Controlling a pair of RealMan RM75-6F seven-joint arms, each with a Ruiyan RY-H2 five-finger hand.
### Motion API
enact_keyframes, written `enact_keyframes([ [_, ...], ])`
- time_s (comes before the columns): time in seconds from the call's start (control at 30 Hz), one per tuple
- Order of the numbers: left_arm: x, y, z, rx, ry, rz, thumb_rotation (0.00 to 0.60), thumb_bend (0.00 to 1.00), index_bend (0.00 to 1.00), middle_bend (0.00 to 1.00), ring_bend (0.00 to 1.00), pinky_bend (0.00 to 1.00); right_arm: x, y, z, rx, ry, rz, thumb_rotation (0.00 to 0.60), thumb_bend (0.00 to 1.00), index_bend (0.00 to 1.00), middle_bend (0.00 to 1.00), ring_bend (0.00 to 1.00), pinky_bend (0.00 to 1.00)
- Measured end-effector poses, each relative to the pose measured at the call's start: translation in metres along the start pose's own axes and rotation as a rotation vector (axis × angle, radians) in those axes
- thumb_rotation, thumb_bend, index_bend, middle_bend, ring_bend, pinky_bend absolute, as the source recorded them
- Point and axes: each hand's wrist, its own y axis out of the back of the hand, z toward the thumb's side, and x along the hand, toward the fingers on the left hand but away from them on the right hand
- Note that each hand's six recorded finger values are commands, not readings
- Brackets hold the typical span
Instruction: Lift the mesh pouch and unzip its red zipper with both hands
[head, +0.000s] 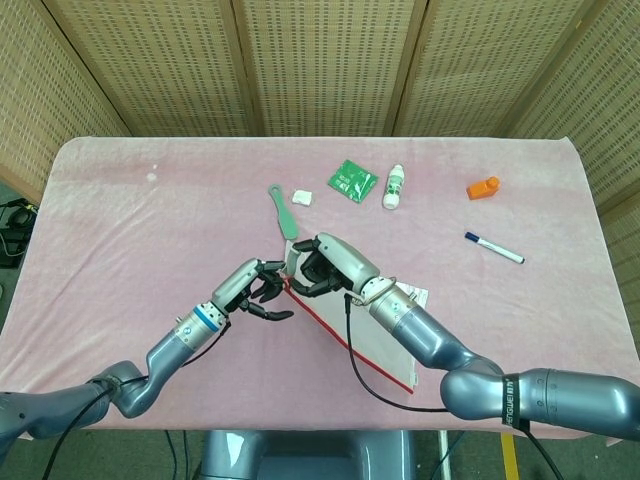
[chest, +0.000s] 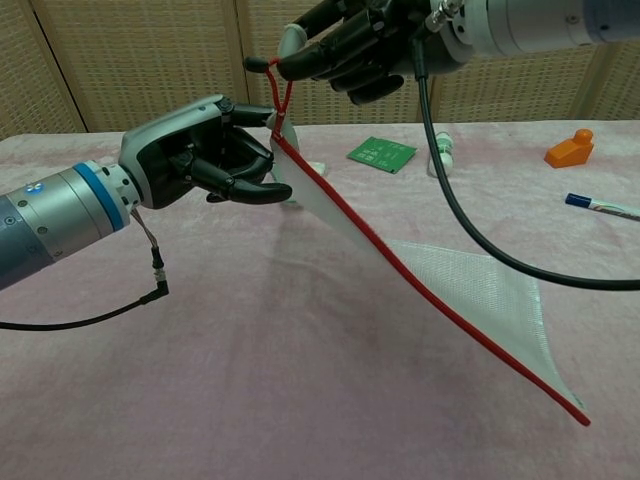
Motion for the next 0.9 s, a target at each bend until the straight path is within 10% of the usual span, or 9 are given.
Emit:
enact_keyframes([
  [0.4, 0.004, 0.002, 0.000, 0.008, 0.013, 0.016, 0.600, 0.72, 0.73, 0.91, 0.76, 0.89, 0.003, 0.001, 0.000, 0.005, -0.001, -0.002, 0.600, 0.76, 0.76, 0.99, 0.95, 1.00],
  [0.9, 0.009, 0.019, 0.011, -0.081, 0.012, 0.100, 0.600, 0.80, 0.83, 0.91, 0.76, 0.89, 0.020, -0.012, -0.003, 0.136, 0.042, 0.046, 0.600, 0.77, 0.79, 0.99, 0.95, 1.00],
])
